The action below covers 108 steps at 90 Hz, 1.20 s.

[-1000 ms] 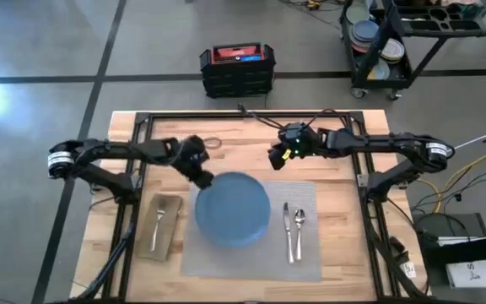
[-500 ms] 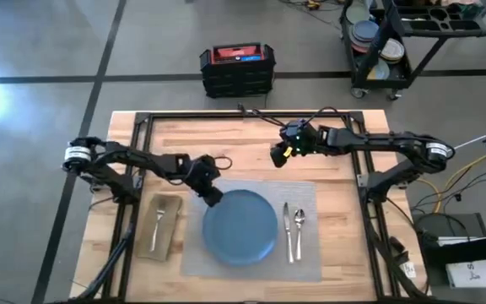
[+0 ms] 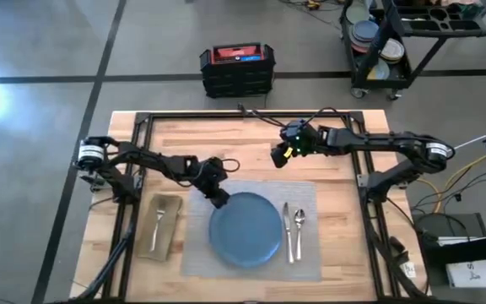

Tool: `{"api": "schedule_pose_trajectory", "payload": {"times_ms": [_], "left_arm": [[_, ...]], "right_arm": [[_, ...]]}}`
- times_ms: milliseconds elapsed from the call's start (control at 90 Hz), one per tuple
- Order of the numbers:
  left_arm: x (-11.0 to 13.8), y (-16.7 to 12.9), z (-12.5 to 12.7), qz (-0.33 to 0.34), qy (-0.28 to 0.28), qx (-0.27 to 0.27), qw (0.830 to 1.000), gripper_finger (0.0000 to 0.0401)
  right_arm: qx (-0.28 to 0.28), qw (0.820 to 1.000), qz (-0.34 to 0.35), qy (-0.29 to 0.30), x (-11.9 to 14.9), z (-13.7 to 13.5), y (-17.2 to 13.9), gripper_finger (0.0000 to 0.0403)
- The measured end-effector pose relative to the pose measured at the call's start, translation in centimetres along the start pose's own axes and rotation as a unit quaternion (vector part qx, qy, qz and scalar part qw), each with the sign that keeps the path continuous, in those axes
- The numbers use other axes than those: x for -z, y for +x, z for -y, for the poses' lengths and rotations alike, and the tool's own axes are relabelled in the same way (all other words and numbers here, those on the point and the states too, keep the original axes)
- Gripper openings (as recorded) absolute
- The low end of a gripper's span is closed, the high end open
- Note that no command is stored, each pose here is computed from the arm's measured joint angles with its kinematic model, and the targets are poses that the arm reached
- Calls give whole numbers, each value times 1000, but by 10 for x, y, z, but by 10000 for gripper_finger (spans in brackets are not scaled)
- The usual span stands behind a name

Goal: Set table place
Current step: Put the blue plate in the center of the gray table mat, then move the blue cup to the top right of the gray table mat

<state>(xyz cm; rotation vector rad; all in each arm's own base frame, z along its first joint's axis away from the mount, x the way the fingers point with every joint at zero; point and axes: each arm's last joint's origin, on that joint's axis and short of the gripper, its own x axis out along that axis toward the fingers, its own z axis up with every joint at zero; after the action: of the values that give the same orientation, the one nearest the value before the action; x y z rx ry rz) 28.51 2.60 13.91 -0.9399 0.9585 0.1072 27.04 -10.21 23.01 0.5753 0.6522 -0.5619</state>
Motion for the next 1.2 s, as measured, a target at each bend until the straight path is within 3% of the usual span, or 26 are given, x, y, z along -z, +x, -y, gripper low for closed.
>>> {"api": "schedule_pose_trajectory", "payload": {"times_ms": [267, 367, 511, 656, 878, 1078, 1200], "left_arm": [[-5, -7, 6, 14, 15, 12, 1000, 72], [-6, -10, 8, 20, 24, 15, 999, 84], [-6, -14, 10, 25, 30, 19, 999, 98], [-6, -17, 11, 27, 35, 20, 999, 111], [-6, -21, 14, 31, 37, 25, 999, 123], [-6, -23, 15, 33, 39, 27, 998, 127], [-6, -24, 15, 34, 46, 27, 998, 127]], "right_arm": [[24, 998, -20, -46, 0, 3, -5, 154], [106, 989, -45, -93, -7, 7, -19, 156], [249, 949, -118, -153, -10, 22, -40, 156], [303, 929, -177, -117, -14, 49, -52, 158], [344, 917, -197, -48, -18, 87, -58, 164], [377, 899, -222, -5, -15, 104, -66, 190], [359, 902, -239, 5, -13, 103, -66, 208]]}}
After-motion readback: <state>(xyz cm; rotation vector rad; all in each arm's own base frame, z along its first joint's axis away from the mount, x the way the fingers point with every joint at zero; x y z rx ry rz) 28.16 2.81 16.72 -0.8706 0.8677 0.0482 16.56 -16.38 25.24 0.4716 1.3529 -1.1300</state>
